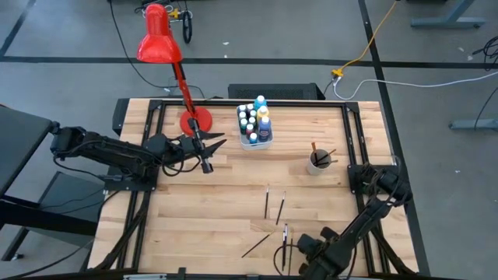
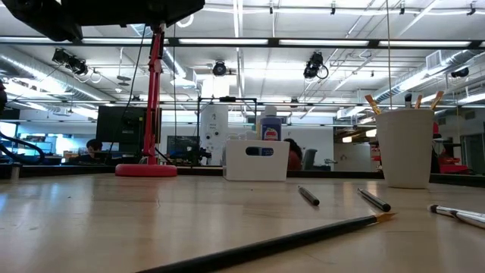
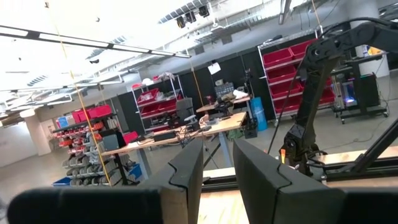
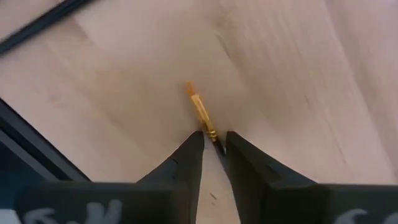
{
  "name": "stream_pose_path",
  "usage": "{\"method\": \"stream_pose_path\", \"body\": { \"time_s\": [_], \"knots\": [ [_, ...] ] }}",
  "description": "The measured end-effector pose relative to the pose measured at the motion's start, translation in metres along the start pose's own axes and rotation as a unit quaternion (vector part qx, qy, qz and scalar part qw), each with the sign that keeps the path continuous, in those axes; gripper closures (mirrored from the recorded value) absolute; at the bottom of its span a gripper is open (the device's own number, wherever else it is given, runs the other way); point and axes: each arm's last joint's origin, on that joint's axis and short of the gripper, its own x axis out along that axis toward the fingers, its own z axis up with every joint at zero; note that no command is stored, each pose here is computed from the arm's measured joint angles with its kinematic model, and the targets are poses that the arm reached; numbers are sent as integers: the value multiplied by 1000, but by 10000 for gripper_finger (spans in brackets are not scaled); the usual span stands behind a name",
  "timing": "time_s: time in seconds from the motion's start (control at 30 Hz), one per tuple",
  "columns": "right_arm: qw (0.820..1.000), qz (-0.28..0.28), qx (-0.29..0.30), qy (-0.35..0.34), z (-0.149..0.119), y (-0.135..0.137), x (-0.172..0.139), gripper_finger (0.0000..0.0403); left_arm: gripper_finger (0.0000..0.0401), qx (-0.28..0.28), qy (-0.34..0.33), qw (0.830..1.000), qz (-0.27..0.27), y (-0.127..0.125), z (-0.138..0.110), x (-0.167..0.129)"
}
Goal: Pick & Place Paint Supplies
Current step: Put the gold paint brush into the gray cup
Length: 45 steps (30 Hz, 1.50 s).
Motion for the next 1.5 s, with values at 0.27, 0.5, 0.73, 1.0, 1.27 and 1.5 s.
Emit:
{"method": "stream_pose_path", "body": {
  "time_s": [0.27, 0.5, 0.73, 1.0, 1.27, 1.5],
  "knots": [
    [998, 12, -50, -38, 1, -2, 7, 392, 305, 5, 1, 1000, 0, 0, 0, 0],
    [998, 8, -29, -51, 6, -4, -1, 400, 305, 12, 1, 1000, 0, 0, 0, 0],
    [990, -32, 5, -140, 18, -22, -24, 403, 305, 9, 0, 1000, -1, 0, 0, 0],
    [987, -62, 8, -147, 30, -37, -42, 403, 305, 11, 0, 1000, -1, 0, 0, 0],
    [961, -129, 60, -238, 41, -72, -80, 403, 305, 31, 0, 1000, -1, 0, 0, 0],
    [830, -154, 53, -534, 60, -126, -138, 403, 305, 48, -2, 999, 0, 0, 0, 0]
  ]
}}
